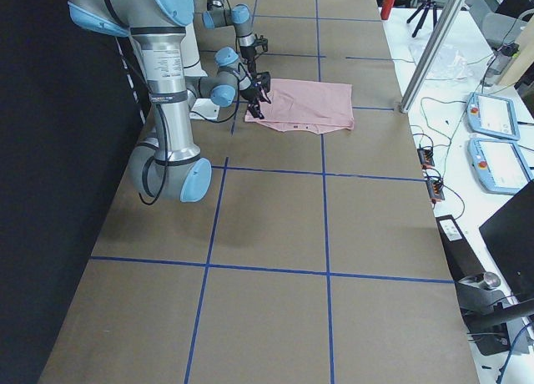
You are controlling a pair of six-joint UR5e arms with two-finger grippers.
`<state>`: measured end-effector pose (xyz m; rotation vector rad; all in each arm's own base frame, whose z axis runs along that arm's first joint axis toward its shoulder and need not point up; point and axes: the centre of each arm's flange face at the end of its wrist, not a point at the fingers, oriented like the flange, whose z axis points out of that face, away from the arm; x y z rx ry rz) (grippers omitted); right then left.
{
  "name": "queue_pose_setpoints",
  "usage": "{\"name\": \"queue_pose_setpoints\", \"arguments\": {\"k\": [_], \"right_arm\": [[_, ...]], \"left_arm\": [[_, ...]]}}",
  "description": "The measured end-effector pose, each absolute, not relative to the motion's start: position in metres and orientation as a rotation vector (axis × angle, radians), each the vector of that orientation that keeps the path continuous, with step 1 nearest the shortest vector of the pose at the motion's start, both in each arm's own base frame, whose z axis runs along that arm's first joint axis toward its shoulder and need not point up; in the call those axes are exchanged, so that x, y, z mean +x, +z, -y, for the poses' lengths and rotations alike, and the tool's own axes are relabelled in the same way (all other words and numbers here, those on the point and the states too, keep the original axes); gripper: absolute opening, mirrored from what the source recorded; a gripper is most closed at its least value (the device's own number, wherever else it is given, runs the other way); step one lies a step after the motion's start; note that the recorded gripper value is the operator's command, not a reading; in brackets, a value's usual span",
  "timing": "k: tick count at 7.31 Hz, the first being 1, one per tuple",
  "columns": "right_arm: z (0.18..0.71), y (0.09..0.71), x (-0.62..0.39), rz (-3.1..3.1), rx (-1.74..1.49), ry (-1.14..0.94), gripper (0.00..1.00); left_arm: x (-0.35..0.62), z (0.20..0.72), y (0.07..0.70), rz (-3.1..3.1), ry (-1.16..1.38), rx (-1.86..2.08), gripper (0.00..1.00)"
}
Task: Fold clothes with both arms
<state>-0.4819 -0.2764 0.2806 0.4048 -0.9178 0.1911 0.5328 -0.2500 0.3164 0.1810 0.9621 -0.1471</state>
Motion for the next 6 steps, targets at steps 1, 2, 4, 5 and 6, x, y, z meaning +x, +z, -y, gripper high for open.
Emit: {"name": "queue_pose_setpoints", "arguments": {"k": [1,2,4,5,6], "right_arm": [[0.276,0.28,-0.482,0.918,0.405,0.191,1.0],[0.277,0.28,-0.482,0.918,0.405,0.191,1.0],[0.277,0.281,-0.482,0.915,0.405,0.192,1.0],[0.277,0.282,-0.482,0.914,0.405,0.192,1.0],[0.277,0.282,-0.482,0.913,0.405,0.192,1.0]], "left_arm": [[0.534,0.248,0.317,-0.961,-0.144,0.179,0.61],[0.536,0.244,0.317,-0.961,-0.137,0.175,0.59],[0.541,0.237,0.317,-0.961,-0.124,0.169,0.38],[0.541,0.235,0.317,-0.961,-0.122,0.168,0.35],[0.542,0.235,0.317,-0.962,-0.121,0.167,0.45]]}}
